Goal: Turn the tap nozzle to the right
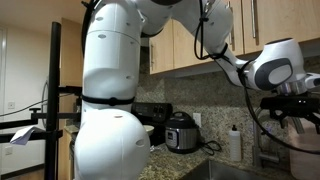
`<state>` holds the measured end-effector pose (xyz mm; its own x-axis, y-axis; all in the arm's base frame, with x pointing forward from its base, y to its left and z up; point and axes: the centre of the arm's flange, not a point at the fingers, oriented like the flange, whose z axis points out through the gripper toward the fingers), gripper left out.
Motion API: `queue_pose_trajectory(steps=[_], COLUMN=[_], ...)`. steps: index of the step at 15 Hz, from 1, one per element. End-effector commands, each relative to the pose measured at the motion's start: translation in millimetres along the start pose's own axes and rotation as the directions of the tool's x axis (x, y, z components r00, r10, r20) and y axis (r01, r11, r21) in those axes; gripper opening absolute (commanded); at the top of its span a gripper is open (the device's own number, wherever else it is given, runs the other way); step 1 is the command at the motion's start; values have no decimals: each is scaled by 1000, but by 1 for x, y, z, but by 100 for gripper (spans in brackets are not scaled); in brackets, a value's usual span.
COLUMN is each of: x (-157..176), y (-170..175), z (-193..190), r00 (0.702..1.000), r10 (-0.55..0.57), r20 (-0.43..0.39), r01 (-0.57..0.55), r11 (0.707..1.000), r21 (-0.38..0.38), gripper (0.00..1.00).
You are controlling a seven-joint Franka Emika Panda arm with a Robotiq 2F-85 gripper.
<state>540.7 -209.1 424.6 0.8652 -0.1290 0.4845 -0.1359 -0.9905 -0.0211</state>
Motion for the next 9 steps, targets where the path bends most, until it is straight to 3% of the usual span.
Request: queue_pose_trajectory(steps=[1, 9], x=[-29, -54], y=[17, 3], z=[-30, -58], r00=[995, 962], r10=[-58, -141], r20=[84, 235], r01=[56, 141], r11=[998, 990], r21=[26, 16], gripper=[100, 100])
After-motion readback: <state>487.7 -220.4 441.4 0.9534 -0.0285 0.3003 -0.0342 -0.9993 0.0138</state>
